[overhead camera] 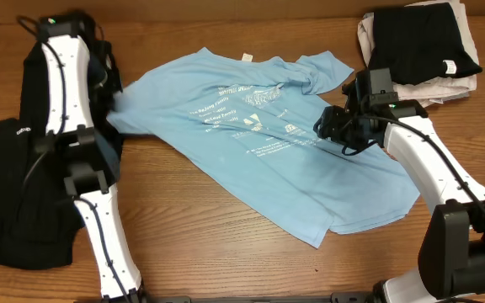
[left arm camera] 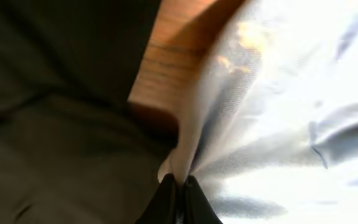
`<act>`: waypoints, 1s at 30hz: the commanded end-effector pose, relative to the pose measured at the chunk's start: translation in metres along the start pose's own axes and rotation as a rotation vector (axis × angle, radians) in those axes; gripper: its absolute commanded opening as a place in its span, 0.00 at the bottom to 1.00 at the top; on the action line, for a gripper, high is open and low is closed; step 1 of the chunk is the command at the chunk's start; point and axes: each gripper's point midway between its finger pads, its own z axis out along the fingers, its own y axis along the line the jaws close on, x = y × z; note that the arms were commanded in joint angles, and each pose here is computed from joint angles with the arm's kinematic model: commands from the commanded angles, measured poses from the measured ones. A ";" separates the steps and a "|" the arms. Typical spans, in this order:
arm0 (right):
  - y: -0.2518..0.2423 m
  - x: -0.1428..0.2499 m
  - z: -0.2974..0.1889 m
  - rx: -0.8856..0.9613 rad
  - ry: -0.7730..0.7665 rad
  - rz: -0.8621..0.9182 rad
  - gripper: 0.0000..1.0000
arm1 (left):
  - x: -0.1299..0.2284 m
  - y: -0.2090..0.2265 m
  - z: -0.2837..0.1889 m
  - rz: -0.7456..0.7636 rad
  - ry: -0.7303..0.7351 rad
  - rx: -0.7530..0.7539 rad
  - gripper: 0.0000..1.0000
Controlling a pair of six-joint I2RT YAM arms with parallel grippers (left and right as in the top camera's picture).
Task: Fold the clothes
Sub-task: 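Grasp the shirt's bottom hem corners with left and right grippers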
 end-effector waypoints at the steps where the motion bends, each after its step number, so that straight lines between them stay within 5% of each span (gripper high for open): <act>1: 0.001 -0.007 -0.008 0.020 -0.030 0.014 0.55 | 0.009 -0.002 -0.097 0.016 -0.215 0.033 0.04; 9: 0.000 0.039 -0.021 0.013 0.143 0.031 0.55 | 0.033 -0.002 -0.168 0.039 -0.375 0.000 0.04; 20: 0.031 0.157 -0.006 0.123 0.447 -0.067 0.55 | 0.044 -0.002 -0.131 0.051 -0.241 -0.036 0.04; 30: 0.045 0.234 0.005 0.336 0.450 -0.111 0.55 | 0.036 -0.003 -0.126 0.050 -0.261 -0.033 0.04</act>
